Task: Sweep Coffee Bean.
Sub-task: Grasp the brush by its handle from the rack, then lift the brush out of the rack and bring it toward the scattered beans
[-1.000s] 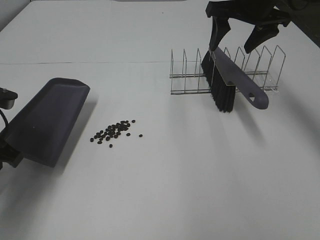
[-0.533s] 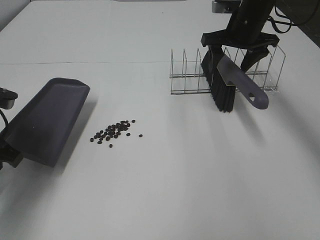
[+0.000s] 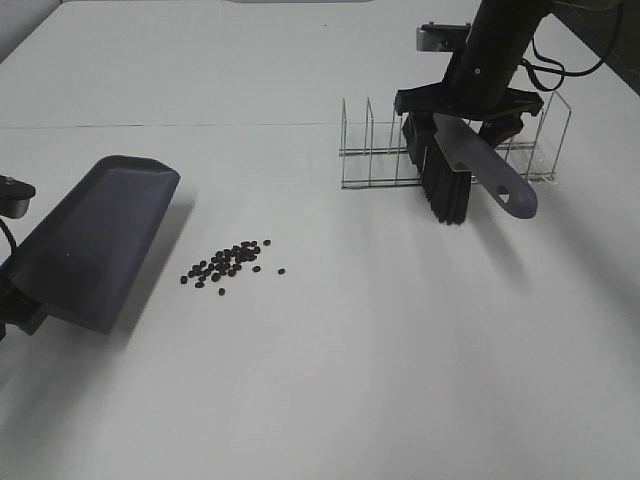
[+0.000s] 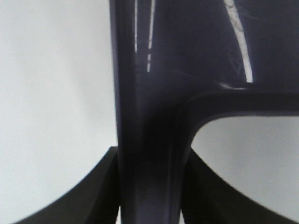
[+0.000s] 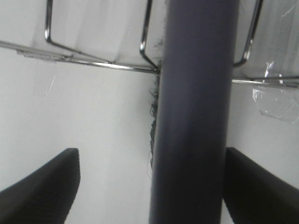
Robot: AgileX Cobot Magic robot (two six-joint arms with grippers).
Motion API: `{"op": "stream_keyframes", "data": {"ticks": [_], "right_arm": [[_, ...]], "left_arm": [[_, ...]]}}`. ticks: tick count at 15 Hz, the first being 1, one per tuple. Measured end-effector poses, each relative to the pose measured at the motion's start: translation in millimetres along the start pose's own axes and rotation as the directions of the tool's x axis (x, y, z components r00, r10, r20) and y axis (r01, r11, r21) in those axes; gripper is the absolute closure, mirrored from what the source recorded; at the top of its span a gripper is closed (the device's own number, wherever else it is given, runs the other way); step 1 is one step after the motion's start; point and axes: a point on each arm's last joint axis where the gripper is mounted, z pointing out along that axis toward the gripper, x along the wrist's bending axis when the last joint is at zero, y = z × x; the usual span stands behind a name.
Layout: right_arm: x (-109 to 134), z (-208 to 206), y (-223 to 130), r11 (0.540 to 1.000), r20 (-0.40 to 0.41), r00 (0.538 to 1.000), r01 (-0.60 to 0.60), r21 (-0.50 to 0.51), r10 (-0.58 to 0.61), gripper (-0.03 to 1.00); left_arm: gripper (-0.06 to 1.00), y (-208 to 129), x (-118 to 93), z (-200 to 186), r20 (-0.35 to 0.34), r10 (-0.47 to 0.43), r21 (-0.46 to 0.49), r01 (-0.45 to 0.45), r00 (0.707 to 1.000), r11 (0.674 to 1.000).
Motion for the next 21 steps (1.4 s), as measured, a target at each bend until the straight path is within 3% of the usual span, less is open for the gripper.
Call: {"op": "stream_keyframes", "data": {"ticks": [5,11,13,16,21], "right_arm": [[0.1,0.4,4.6,0.998,-0.003,0.999,-0.041,-0.050,0.041,0.26],[-4.2,26.8,1.4,1.000,0.034,0.999,-0.029,0.002,0.028,0.28],[-4.3,26.8,1.6,1.000,0.035,0.999,-0.029,0.000,0.029,0.30],[-5.2,27.2,1.5,0.999,0.045,0.998,-0.047,0.000,0.047,0.41],[-4.2,7.9,3.8,0.998,0.041,0.998,-0.047,-0.035,0.049,0.41]], "left_arm": [[0.61,0.0,-0.2,0.0,0.003,-0.003,0.000,0.003,1.000,1.000],[0.61,0.0,-0.3,0.0,0.003,-0.004,0.000,0.004,1.000,1.000],[0.61,0.0,-0.3,0.0,0.003,-0.004,0.000,0.004,1.000,1.000],[0.61,0.0,-0.4,0.0,0.004,-0.005,0.000,0.005,1.000,1.000],[0.61,0.0,-0.4,0.0,0.005,-0.005,0.000,0.005,1.000,1.000]]}}
